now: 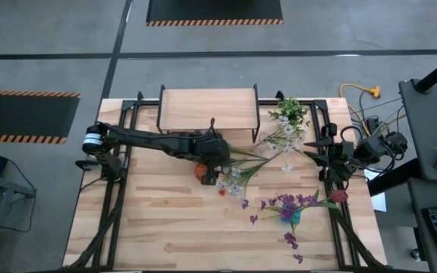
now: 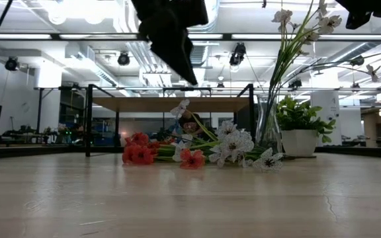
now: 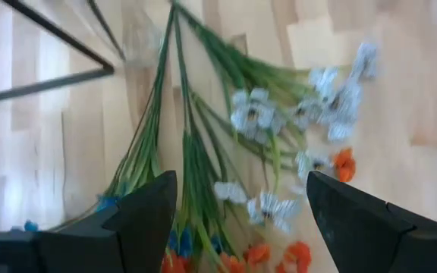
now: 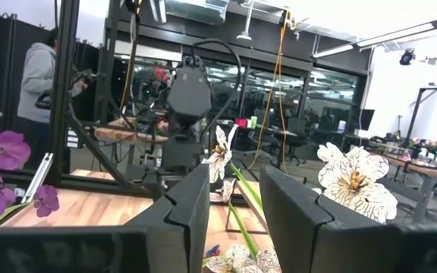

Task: Pick and place flowers into a vace then onto a shelf
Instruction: Put the white flowers into the blue flower vase

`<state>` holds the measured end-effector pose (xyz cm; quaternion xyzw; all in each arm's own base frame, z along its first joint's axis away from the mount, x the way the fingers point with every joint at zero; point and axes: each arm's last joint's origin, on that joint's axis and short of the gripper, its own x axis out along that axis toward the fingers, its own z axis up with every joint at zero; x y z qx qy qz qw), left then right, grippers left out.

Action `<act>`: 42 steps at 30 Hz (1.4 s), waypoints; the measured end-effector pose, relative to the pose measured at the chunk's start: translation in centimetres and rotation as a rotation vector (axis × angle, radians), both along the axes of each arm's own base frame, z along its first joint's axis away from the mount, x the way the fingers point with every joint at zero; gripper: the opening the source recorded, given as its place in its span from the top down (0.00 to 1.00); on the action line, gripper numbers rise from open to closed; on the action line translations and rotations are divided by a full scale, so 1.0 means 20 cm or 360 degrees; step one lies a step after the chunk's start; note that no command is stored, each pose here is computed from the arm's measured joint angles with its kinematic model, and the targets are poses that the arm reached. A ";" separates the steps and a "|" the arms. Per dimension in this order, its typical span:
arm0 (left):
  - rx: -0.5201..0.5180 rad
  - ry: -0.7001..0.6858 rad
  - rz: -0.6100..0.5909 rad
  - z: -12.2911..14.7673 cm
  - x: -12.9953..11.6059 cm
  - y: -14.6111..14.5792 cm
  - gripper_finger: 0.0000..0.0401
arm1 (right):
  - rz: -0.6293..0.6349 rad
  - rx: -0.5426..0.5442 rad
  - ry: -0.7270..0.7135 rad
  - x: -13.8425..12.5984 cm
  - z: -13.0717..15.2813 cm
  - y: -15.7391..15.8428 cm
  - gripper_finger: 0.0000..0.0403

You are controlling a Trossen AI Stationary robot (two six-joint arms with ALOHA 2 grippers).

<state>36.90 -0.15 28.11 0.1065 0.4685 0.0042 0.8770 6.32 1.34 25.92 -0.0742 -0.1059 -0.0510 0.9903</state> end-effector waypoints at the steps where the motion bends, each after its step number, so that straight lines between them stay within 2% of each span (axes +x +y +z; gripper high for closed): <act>1: -0.0020 -0.0014 -0.0014 0.01 0.01 0.00 0.31 | 0.0000 0.0000 0.0000 0.00 0.00 0.00 0.73; 5: -0.0107 -0.0054 -0.0027 0.04 0.07 -0.02 0.31 | 0.0000 0.0000 0.0001 0.00 0.00 0.00 0.73; 10: -0.0138 -0.0002 -0.0009 0.00 0.18 -0.05 0.31 | 0.0000 -0.0001 0.0003 0.00 0.00 0.00 0.73; 15: -0.0150 0.0178 0.0013 -0.09 0.31 -0.07 0.31 | 0.0000 0.0000 0.0000 0.00 0.00 0.00 0.73; 24: -0.0135 0.0418 0.0002 -0.16 0.56 -0.12 0.31 | -0.0001 0.0000 0.0001 0.00 0.00 0.00 0.73; 26: -0.0131 0.0473 0.0004 -0.20 0.60 -0.12 0.31 | -0.0001 0.0001 0.0000 0.00 0.00 0.00 0.73; 29: -0.0116 0.0499 -0.0005 -0.27 0.57 -0.11 0.31 | -0.0001 0.0001 -0.0002 0.00 0.00 0.00 0.73; 33: -0.0143 0.0469 0.0088 -0.27 0.55 -0.08 0.31 | -0.0001 0.0004 -0.0009 0.00 0.01 0.00 0.73; 42: -0.0130 0.0234 0.0038 -0.20 0.67 -0.08 0.31 | -0.0001 0.0012 -0.0027 -0.01 0.02 -0.01 0.73</act>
